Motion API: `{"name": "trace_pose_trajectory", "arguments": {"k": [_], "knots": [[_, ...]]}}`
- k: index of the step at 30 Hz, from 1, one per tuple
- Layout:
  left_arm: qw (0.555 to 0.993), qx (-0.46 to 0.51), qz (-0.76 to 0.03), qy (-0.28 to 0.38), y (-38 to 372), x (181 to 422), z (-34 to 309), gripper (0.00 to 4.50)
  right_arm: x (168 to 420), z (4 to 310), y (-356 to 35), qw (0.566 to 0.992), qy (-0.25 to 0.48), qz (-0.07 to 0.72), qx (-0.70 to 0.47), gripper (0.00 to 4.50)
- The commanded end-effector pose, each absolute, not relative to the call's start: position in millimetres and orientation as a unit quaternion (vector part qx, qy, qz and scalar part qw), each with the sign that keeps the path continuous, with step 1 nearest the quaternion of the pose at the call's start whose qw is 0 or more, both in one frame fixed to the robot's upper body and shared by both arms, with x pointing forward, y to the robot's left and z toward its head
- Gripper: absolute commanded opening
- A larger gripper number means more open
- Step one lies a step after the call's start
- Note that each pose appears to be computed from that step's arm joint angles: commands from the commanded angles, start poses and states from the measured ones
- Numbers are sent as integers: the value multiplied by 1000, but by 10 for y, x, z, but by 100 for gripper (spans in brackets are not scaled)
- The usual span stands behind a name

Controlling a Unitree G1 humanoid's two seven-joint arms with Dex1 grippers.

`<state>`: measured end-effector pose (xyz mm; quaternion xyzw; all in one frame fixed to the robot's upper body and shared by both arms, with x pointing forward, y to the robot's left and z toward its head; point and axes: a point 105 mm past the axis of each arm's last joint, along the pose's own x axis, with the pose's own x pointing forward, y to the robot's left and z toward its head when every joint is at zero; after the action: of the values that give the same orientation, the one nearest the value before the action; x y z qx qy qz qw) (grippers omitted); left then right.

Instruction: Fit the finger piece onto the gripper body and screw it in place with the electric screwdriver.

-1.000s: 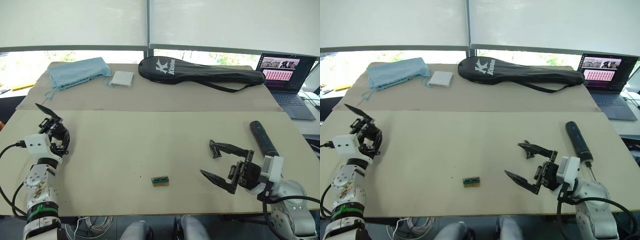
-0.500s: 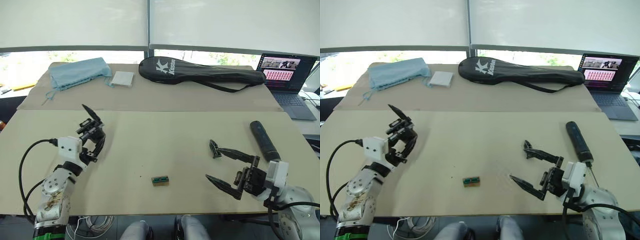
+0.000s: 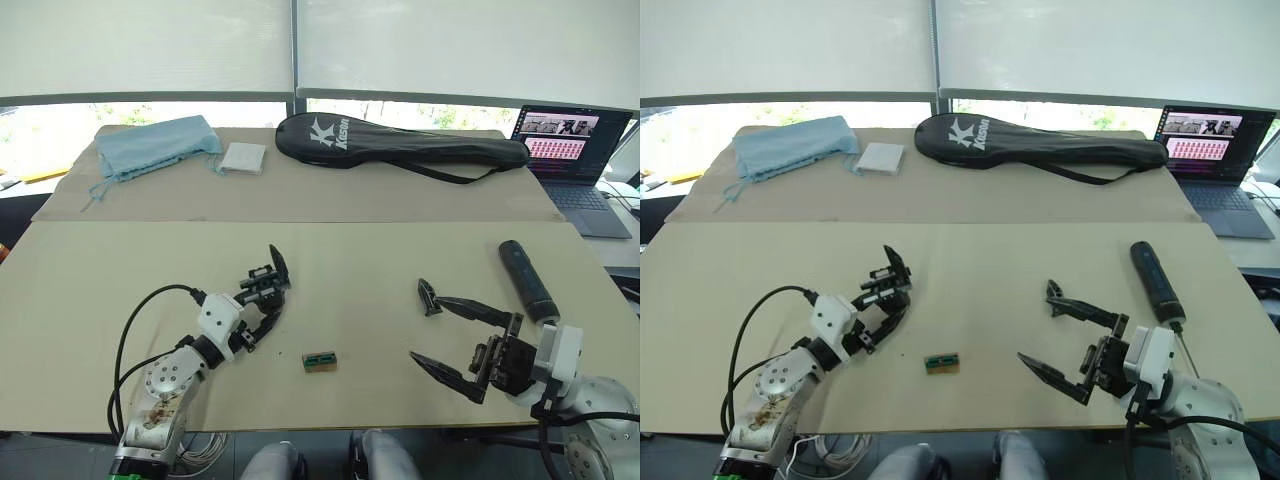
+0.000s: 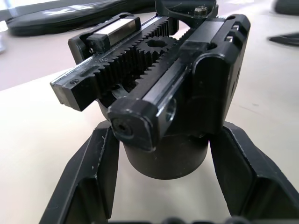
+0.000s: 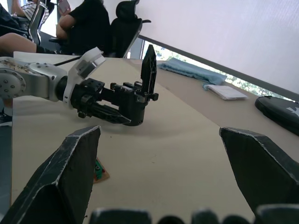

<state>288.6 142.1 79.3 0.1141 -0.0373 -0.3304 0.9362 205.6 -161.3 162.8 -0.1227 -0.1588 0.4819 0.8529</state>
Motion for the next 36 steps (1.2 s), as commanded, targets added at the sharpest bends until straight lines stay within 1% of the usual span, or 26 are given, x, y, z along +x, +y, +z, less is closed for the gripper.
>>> {"name": "trace_pose_trajectory", "arguments": {"k": [1,10,16,21,26,32,36], "knots": [[918,133,-364,-88,1248,2875,935,235,2031,1780,-1634,855,-178,470,-129,450],[905,133,-397,-77,1056,2889,788,235,2004,1779,-1680,859,-174,462,-135,450],[886,108,-445,-73,910,2798,773,235,1996,1761,-1698,861,-172,459,-137,450],[874,117,-467,-64,866,2746,753,235,1974,1734,-1706,862,-168,459,-136,450],[879,131,-455,-44,909,2795,663,235,1952,1711,-1699,860,-162,466,-130,450],[881,131,-455,-18,987,2745,528,235,1925,1691,-1688,859,-155,472,-125,450],[883,126,-451,-6,1012,2742,498,235,1914,1683,-1679,858,-151,475,-122,450]]}}
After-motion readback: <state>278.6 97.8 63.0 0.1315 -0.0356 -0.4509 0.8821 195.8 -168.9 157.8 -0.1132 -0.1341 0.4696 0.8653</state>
